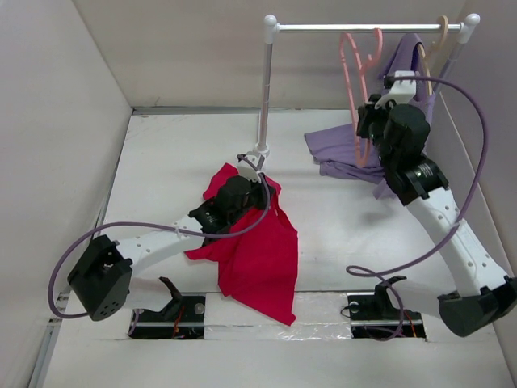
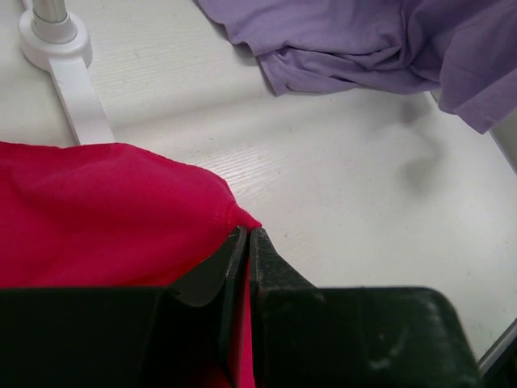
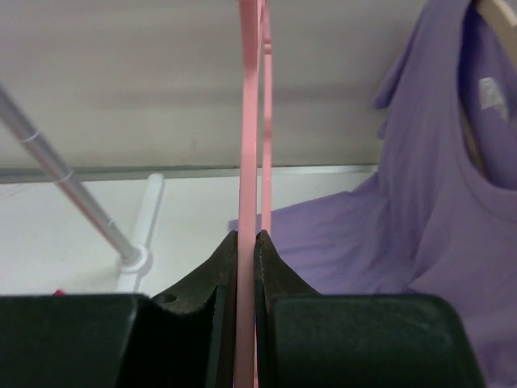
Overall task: Place the t-shirt on the hanger
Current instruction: Pick up the hanger from the clothesline, then place the T-shirt on the hanger.
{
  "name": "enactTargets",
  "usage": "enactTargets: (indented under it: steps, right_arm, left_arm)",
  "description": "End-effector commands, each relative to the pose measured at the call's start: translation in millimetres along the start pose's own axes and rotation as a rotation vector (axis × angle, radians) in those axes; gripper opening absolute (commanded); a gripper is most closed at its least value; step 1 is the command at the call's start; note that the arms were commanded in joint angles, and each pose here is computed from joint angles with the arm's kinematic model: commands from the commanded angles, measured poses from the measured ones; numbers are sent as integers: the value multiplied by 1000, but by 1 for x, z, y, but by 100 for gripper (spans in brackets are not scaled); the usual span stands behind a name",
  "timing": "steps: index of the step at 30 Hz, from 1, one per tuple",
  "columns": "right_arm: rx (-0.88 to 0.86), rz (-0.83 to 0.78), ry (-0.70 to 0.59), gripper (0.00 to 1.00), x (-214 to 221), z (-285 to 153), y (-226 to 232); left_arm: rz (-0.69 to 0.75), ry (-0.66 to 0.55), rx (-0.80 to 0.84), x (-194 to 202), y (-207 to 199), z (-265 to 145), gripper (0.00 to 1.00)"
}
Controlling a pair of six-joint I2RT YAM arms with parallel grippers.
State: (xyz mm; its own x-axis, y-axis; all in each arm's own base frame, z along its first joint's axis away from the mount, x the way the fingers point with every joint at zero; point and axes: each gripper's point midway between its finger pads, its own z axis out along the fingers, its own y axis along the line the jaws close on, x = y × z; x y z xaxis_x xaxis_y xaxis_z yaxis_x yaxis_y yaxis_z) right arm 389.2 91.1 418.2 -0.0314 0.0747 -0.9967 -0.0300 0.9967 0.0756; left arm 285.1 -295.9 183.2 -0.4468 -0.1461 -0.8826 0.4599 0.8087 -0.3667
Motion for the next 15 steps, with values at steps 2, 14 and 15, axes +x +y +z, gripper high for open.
enactTargets:
  steps: [2,14,15]
  right_arm:
    - [-150,95,-121,0,-26,-41,33]
    - [-448,248,326,0,168,-172,69]
    - [-458,256,327,0,168,-182,67]
  left_arm:
    - [-9,-79,-16,-28,-2,11,0]
    - [-75,-122,-122,-53,60,32,0]
    - [-80,-121,-112,-53,60,33,0]
